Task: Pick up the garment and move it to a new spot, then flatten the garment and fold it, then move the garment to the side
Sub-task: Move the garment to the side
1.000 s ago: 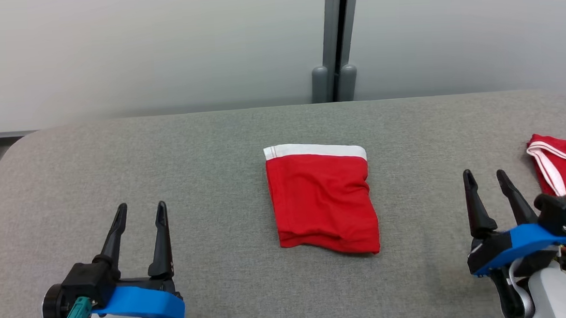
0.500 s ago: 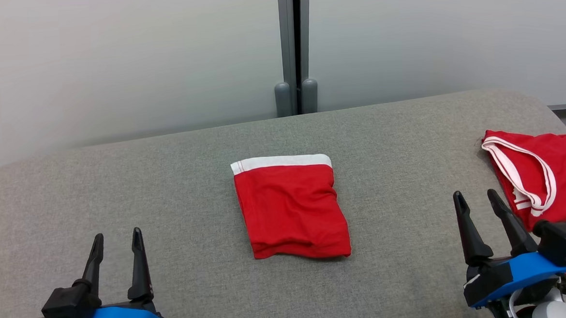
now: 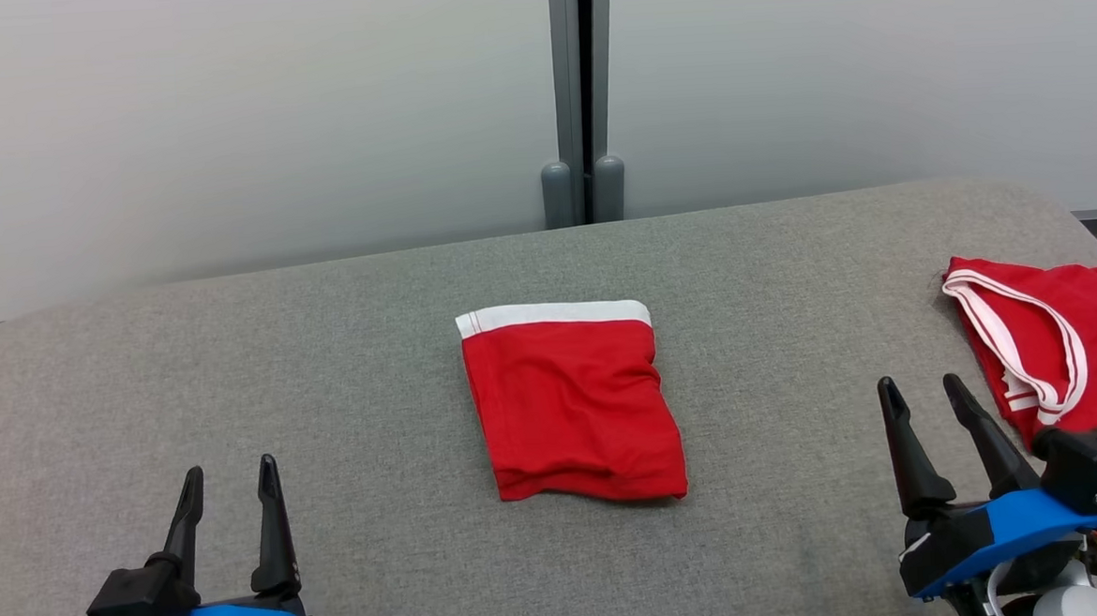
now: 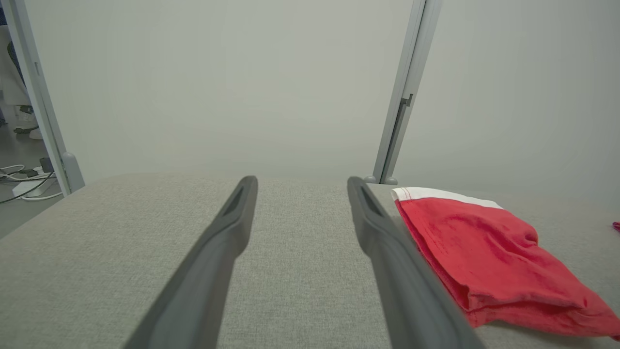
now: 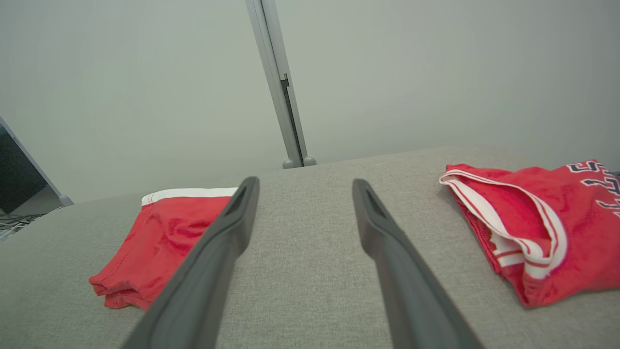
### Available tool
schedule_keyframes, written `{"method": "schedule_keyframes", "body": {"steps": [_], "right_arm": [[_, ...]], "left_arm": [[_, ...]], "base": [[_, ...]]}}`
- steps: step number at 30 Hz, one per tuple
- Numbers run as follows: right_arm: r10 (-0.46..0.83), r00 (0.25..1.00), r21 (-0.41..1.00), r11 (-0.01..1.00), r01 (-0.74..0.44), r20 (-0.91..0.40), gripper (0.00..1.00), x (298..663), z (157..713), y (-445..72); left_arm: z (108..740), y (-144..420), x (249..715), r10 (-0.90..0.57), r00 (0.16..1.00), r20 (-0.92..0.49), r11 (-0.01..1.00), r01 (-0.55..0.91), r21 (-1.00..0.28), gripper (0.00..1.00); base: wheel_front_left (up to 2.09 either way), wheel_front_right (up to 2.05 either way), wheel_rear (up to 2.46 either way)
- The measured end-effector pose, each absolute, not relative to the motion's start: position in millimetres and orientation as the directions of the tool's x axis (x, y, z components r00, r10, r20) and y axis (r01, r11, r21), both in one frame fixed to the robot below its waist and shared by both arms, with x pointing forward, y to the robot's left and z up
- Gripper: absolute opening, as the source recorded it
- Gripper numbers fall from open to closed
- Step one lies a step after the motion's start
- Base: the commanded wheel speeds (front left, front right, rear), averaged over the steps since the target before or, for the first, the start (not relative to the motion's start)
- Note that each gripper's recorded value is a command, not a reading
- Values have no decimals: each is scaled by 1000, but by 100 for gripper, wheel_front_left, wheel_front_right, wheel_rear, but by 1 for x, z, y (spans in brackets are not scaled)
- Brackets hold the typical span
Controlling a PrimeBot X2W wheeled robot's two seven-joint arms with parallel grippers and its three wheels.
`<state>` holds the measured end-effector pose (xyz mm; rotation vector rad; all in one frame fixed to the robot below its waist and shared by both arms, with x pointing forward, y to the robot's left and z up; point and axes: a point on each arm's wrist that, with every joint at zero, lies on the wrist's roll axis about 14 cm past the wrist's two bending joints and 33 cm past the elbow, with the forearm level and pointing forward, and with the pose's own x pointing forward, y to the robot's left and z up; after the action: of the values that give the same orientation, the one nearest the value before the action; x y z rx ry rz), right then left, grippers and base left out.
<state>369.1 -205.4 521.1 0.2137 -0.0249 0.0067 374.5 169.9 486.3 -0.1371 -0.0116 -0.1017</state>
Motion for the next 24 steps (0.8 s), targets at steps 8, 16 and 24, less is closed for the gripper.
{"method": "schedule_keyframes", "body": {"steps": [8, 16, 24], "right_arm": [[15, 1000, 219, 976, -18, 15, 100, 371, 518, -200], [46, 999, 223, 974, -40, -23, 100, 376, 512, -191], [154, 982, 247, 961, -123, -110, 100, 417, 522, -163]], "left_arm": [[484, 171, 372, -94, 995, 12, 986, 95, -140, 100], [485, 174, 369, -82, 997, 16, 987, 83, -138, 100], [483, 182, 371, -55, 998, 13, 989, 57, -140, 100]], "base": [[0, 0, 0], [0, 0, 0], [0, 0, 0]]}}
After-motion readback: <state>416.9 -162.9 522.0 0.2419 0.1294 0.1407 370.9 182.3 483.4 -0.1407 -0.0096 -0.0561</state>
